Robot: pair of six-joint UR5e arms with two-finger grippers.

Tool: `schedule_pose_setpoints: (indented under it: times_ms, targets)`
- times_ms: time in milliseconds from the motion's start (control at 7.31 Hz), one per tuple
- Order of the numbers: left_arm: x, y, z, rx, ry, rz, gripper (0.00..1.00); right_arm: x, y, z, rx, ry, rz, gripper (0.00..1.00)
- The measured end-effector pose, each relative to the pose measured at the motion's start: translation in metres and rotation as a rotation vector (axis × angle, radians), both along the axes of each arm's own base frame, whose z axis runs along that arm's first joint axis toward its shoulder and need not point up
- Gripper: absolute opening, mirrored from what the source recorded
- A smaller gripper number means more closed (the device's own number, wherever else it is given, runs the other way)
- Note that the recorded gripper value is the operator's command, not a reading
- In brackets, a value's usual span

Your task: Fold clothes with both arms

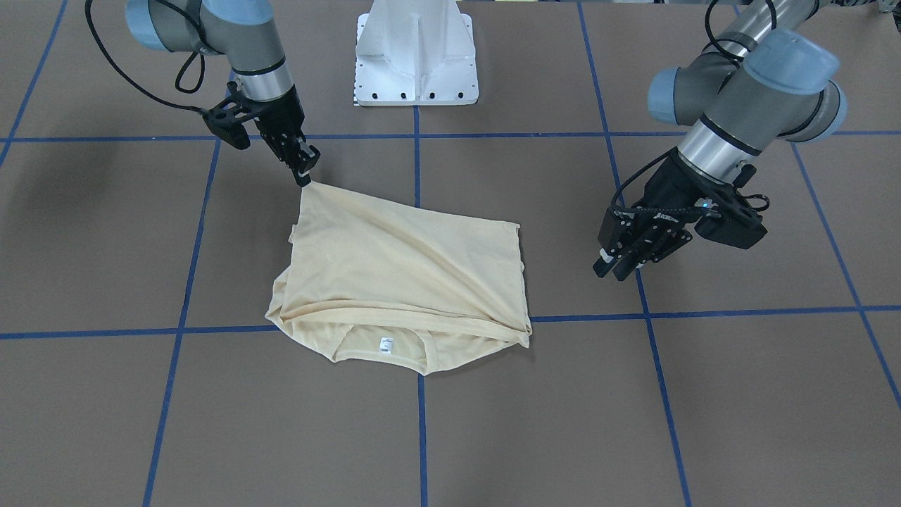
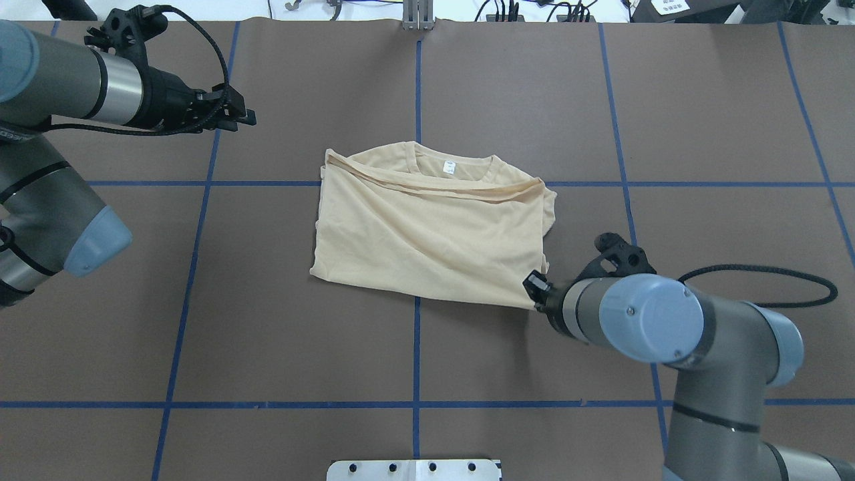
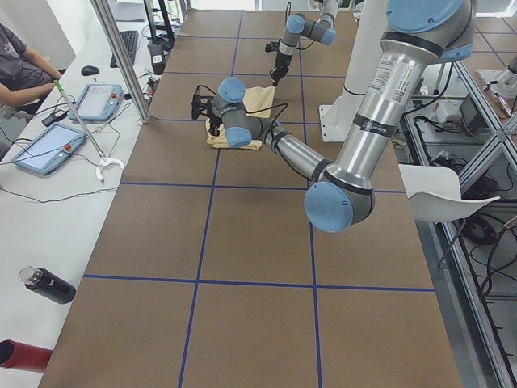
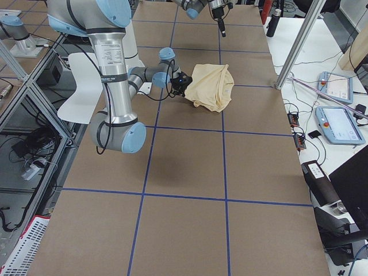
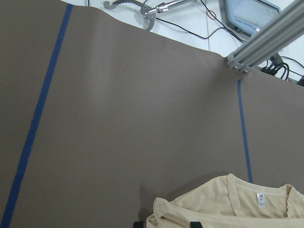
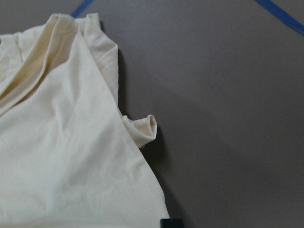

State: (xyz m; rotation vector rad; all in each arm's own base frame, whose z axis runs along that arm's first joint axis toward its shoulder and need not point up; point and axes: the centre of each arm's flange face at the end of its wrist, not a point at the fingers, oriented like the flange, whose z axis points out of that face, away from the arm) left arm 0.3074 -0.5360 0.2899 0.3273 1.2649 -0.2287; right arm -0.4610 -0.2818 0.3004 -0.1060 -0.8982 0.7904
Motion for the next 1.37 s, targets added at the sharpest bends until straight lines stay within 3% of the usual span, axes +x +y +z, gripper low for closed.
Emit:
schedule_pose_setpoints:
  times_ms: [137, 274, 410, 684, 821, 958, 1231, 1368]
  targets:
    - [-0.005, 0.013, -0.014, 0.0, 0.033, 0.037, 0.49, -0.005, 0.047, -0.015, -0.044, -0.009, -0.054, 0.0]
    - [-0.01, 0.025, -0.024, -0.003, 0.06, 0.061, 0.72, -0.012, 0.092, -0.024, -0.081, -0.003, -0.116, 0.8]
    - [-0.013, 0.035, -0.032, -0.004, 0.08, 0.079, 0.98, -0.02, 0.129, -0.025, -0.106, 0.019, -0.169, 1.0]
    - [0.01, 0.06, -0.029, -0.098, 0.107, 0.121, 0.99, -0.027, 0.171, -0.018, -0.138, 0.066, -0.209, 1.0]
    - [0.024, 0.082, -0.018, -0.153, 0.108, 0.141, 0.98, -0.025, 0.174, -0.019, -0.146, 0.067, -0.203, 1.0]
    - [0.035, 0.105, -0.009, -0.193, 0.104, 0.166, 0.9, -0.015, 0.159, -0.027, -0.15, 0.048, -0.172, 1.0]
    - [0.086, 0.144, -0.002, -0.256, 0.048, 0.191, 0.67, 0.02, 0.086, -0.046, -0.151, -0.006, -0.054, 1.0]
    - [0.12, 0.16, -0.007, -0.273, 0.006, 0.196, 0.67, 0.036, 0.046, -0.054, -0.124, -0.019, -0.028, 1.0]
